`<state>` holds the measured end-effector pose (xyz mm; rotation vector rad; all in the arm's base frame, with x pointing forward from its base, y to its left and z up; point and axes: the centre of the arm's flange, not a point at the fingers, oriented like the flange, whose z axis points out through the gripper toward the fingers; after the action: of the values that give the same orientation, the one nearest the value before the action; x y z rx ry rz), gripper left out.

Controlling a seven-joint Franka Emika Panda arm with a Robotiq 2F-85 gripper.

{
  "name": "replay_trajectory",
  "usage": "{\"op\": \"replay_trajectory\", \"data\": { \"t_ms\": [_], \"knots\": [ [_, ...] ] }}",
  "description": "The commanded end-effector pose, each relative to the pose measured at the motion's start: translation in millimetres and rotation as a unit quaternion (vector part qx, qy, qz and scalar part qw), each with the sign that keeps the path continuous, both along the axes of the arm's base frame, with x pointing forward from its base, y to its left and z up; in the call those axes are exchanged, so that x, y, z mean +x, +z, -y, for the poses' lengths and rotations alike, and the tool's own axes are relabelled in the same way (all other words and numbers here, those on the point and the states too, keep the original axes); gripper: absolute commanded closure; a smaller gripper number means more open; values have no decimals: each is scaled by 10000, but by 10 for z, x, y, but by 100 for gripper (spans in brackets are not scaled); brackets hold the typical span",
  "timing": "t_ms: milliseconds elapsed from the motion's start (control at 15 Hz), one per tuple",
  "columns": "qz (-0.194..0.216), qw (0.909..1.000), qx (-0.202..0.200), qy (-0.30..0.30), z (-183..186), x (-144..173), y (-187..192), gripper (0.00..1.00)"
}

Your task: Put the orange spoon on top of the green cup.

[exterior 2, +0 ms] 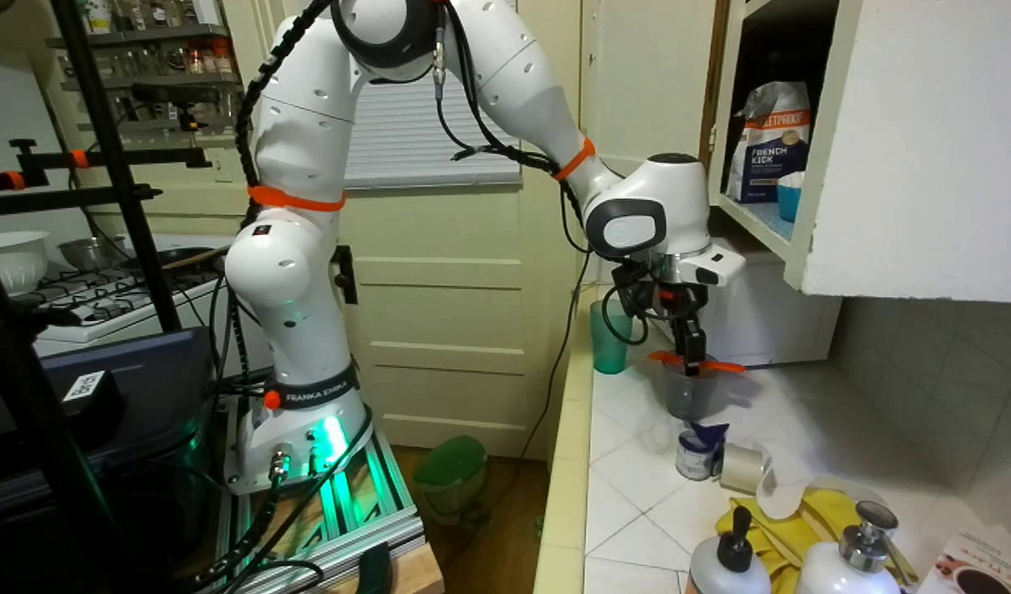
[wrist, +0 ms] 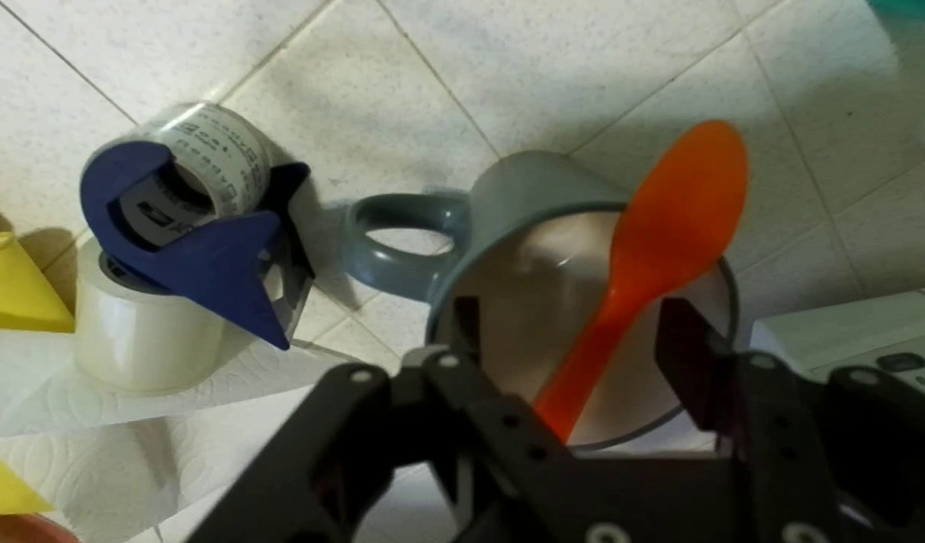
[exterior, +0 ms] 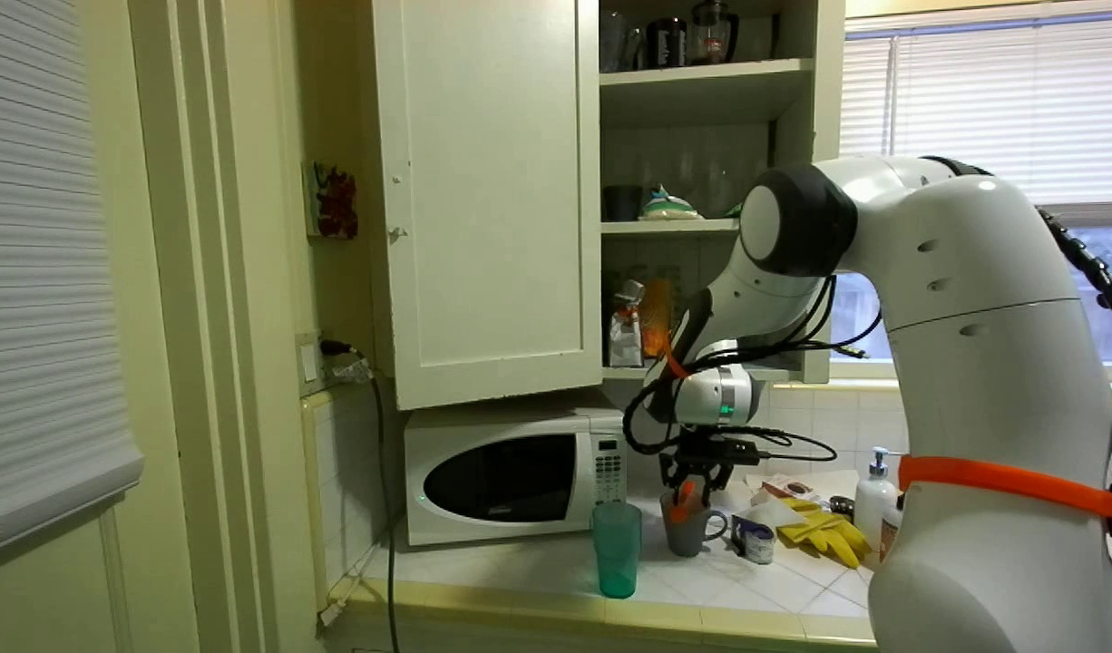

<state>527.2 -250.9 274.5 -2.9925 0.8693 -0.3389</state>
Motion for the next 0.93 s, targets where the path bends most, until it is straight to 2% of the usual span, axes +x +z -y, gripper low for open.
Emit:
{"op": "replay_trajectory", "data": {
  "t_ms": [0,267,600,867],
  "knots": [
    [109,9999,33,63,74,41,-77,69],
    [112,9999,52,100,98,52,-85,99],
    [134,9998,63,119,66,38,-18,96],
    [108,9998,143,100,-95,-1,173,96]
  ]
}}
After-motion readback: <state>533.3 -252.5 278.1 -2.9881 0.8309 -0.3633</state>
